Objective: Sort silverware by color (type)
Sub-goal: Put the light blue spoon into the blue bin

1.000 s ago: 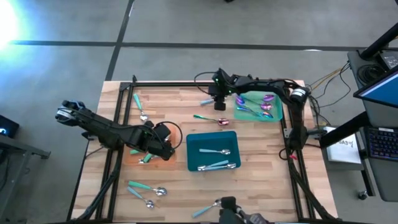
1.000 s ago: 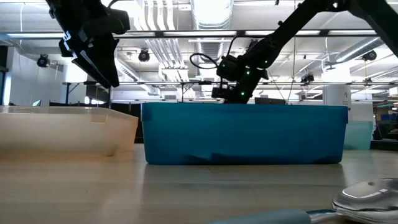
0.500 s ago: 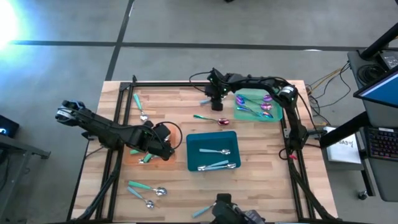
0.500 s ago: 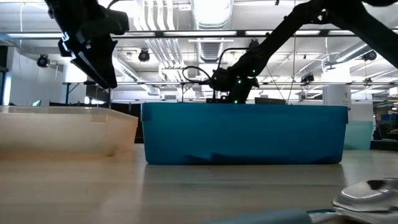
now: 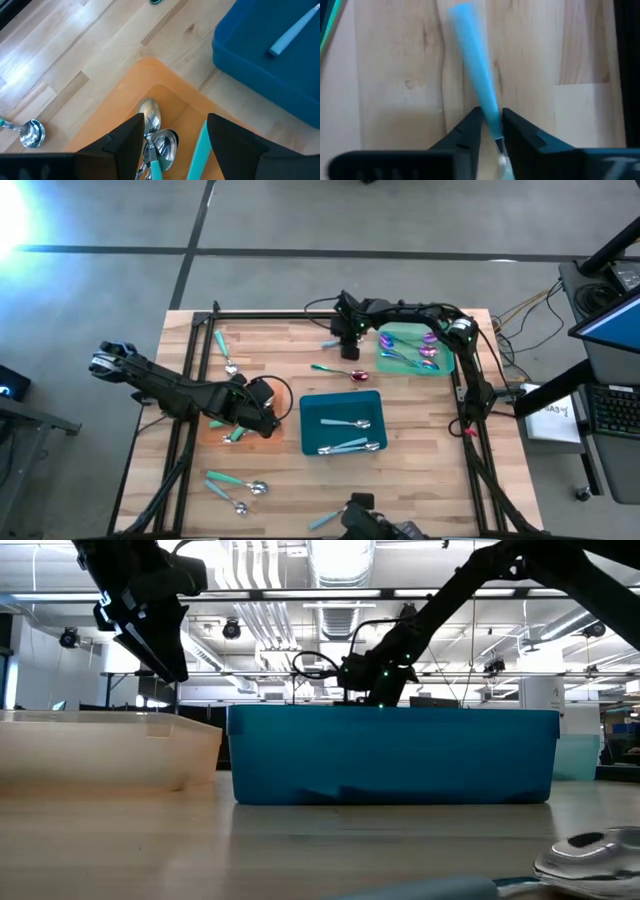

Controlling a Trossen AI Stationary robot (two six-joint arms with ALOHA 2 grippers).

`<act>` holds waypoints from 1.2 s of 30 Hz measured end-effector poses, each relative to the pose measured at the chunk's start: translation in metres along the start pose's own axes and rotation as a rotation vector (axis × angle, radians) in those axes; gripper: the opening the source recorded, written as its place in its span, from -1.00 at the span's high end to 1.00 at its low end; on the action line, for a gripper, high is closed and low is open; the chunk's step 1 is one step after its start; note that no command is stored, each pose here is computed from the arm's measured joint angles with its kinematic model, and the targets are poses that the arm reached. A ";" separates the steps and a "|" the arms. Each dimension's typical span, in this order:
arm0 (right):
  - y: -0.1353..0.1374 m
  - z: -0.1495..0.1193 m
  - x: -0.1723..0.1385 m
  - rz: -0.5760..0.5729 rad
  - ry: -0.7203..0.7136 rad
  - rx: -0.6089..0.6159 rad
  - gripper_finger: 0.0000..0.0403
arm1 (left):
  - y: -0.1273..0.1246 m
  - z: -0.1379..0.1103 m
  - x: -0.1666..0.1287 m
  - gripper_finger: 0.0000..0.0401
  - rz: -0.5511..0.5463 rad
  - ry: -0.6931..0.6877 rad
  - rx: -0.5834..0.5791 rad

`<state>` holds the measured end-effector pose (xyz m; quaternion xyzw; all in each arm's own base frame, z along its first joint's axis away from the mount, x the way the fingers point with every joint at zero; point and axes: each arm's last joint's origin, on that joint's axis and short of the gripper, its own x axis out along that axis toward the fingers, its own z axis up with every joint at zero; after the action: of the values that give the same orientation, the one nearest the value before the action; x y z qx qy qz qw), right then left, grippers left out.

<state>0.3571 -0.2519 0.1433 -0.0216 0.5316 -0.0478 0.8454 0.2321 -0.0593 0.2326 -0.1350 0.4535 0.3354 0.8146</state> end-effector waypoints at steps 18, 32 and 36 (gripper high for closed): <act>0.001 0.021 -0.036 -0.001 -0.090 0.076 0.93 | 0.001 0.005 0.005 0.00 0.155 -0.308 -0.027; 0.061 0.074 -0.083 0.161 -0.410 -0.028 0.93 | -0.003 -0.015 0.046 0.00 0.126 -0.755 -0.282; 0.085 0.086 -0.088 0.183 -0.442 -0.090 0.93 | -0.001 -0.019 0.051 0.00 0.096 -0.888 -0.351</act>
<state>0.4015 -0.1591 0.2516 -0.0209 0.3348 0.0585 0.9402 0.2391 -0.0482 0.1796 -0.0932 0.0039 0.4692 0.8782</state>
